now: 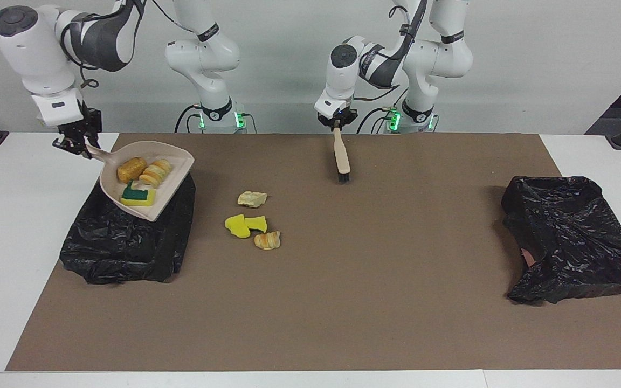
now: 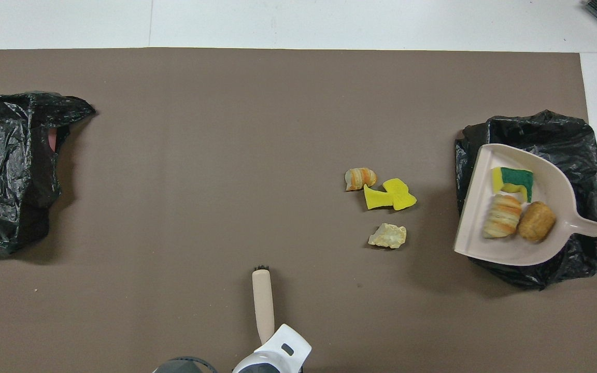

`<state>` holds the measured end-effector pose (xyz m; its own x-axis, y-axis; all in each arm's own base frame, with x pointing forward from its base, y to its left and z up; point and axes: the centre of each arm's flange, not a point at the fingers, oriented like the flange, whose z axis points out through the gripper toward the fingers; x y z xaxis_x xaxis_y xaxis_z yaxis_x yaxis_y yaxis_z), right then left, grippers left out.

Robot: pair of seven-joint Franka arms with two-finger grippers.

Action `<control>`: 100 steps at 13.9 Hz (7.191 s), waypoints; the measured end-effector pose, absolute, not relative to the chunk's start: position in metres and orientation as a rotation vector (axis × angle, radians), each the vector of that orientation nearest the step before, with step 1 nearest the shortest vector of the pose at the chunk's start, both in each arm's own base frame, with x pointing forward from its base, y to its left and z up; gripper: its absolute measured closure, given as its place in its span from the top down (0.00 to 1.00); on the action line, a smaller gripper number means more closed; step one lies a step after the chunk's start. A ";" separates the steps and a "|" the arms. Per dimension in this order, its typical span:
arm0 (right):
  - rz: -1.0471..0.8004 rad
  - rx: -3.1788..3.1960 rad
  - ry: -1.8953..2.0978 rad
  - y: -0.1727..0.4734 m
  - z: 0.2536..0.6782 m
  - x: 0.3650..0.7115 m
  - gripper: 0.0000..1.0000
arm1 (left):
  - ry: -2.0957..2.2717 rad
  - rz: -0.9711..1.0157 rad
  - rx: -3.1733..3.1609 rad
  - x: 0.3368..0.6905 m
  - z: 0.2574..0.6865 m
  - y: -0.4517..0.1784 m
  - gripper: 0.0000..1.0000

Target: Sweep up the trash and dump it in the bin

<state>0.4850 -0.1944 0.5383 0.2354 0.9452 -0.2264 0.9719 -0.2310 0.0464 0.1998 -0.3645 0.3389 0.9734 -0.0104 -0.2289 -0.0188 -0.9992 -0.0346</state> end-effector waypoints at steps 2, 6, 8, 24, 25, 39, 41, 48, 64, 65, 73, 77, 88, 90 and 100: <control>-0.332 2.185 1.846 -0.199 0.541 0.494 0.31 | 0.068 0.361 -3.084 0.199 0.338 -0.364 0.26; -0.471 1.945 1.882 -0.177 0.540 0.513 0.31 | 0.123 0.404 -3.109 0.197 0.337 -0.365 0.26; -0.537 1.856 1.905 -0.167 0.535 0.518 0.31 | 0.158 0.408 -3.112 0.197 0.337 -0.365 0.33; -0.853 1.467 1.871 -0.062 0.562 0.511 0.31 | 0.347 -0.172 -3.126 0.467 0.501 -0.228 1.00; -0.858 1.461 1.856 -0.061 0.565 0.510 0.31 | 0.320 -0.210 -3.127 0.485 0.519 -0.214 1.00; -0.861 1.334 1.656 -0.062 0.525 0.444 0.31 | 0.449 -0.076 -3.084 0.529 0.673 -0.066 1.00; -0.830 1.289 1.698 -0.057 0.524 0.442 0.31 | 0.438 -0.074 -3.086 0.530 0.673 -0.061 1.00; -0.783 1.132 1.735 -0.052 0.518 0.453 0.31 | 0.437 -0.064 -3.086 0.529 0.674 -0.061 1.00; -0.369 2.378 1.422 0.034 0.593 0.416 0.31 | 0.437 -0.059 -3.086 0.528 0.674 -0.061 1.00; -0.336 2.493 1.303 0.048 0.590 0.413 0.31 | 0.437 -0.059 -3.086 0.528 0.674 -0.061 1.00; -0.228 3.023 0.246 0.257 0.532 0.429 0.31 | 0.437 -0.058 -3.086 0.528 0.674 -0.061 1.00; -0.232 3.137 -0.049 0.359 0.467 0.455 0.31 | 0.437 -0.058 -3.086 0.528 0.674 -0.061 1.00; -0.063 3.238 -0.189 0.434 0.368 0.523 0.31 | 0.437 -0.097 -3.085 0.530 0.676 -0.061 1.00; -0.042 3.252 -0.199 0.433 0.369 0.527 0.37 | 0.429 -0.109 -3.085 0.532 0.677 -0.058 1.00; -0.139 3.182 -0.197 0.414 0.396 0.518 1.00 | 0.453 -0.072 -3.087 0.546 0.647 -0.070 1.00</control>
